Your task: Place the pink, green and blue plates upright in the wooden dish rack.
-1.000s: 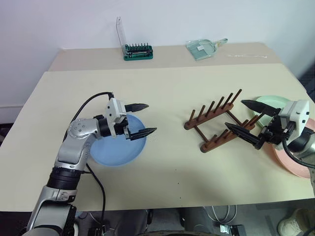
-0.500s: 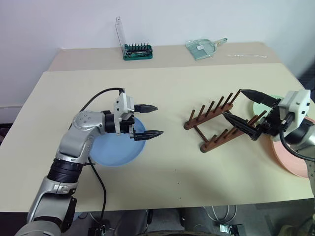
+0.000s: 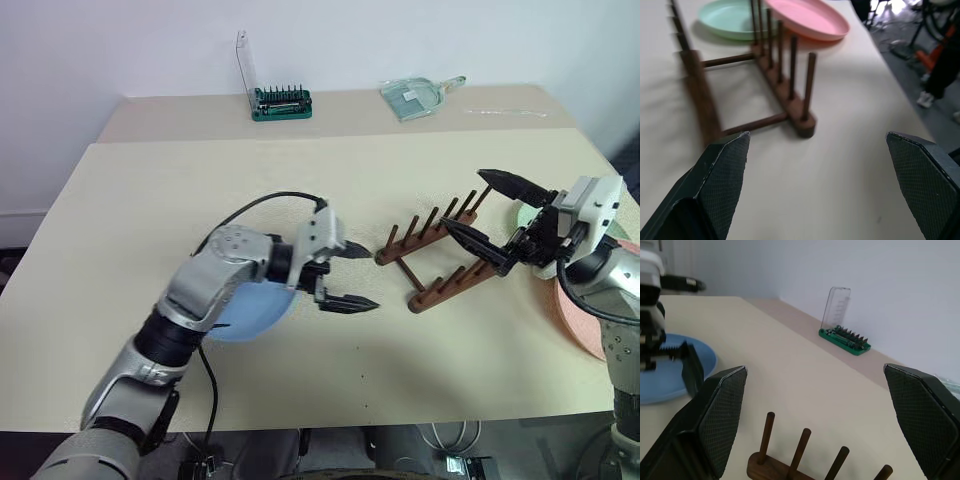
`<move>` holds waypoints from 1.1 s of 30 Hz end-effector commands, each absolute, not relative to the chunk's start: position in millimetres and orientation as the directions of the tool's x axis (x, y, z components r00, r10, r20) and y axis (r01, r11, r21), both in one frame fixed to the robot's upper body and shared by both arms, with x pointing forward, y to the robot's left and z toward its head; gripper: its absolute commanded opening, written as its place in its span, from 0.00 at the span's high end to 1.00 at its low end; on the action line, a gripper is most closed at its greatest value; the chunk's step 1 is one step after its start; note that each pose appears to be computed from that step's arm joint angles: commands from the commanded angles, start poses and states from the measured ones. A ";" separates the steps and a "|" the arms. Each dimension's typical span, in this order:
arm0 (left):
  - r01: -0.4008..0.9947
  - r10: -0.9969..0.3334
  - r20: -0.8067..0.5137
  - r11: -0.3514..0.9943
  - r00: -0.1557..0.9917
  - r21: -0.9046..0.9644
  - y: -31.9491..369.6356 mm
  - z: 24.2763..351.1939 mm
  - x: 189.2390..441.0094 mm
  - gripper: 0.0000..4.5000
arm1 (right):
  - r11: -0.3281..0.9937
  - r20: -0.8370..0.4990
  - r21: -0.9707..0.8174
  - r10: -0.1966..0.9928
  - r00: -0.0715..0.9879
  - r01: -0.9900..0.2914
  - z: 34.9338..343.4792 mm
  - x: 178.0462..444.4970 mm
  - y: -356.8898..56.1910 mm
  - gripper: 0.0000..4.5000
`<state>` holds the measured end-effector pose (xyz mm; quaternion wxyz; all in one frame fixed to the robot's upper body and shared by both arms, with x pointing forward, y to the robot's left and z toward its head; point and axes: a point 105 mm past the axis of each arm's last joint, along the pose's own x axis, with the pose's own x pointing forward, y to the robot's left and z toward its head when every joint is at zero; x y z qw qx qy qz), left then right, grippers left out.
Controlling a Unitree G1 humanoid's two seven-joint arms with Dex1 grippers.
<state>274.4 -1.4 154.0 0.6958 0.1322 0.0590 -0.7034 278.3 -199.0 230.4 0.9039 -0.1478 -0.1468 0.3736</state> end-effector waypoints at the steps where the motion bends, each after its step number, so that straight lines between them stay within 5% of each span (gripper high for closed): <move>1: 0.998 -0.947 -0.321 0.003 0.022 0.061 -19.8 143.7 276.3 0.00 | 0.692 0.195 -0.415 0.701 0.686 -0.590 239.6 273.7 -204.5 0.01; 8: 0.995 -0.889 -0.448 0.067 0.092 0.072 -36.8 118.6 285.6 0.00 | 0.714 0.178 -0.418 0.671 0.720 -0.562 239.0 264.6 -216.1 0.01; 24: 0.985 -0.890 -0.436 0.068 0.133 0.161 -75.0 107.2 285.7 0.00 | 0.710 -0.147 -0.245 0.646 0.749 -0.660 199.2 178.1 -276.5 0.01; 33: 0.975 -0.858 -0.483 0.085 0.176 0.203 -95.4 95.3 290.7 0.00 | 0.730 -0.170 -0.254 0.612 0.772 -0.635 196.0 172.4 -279.2 0.01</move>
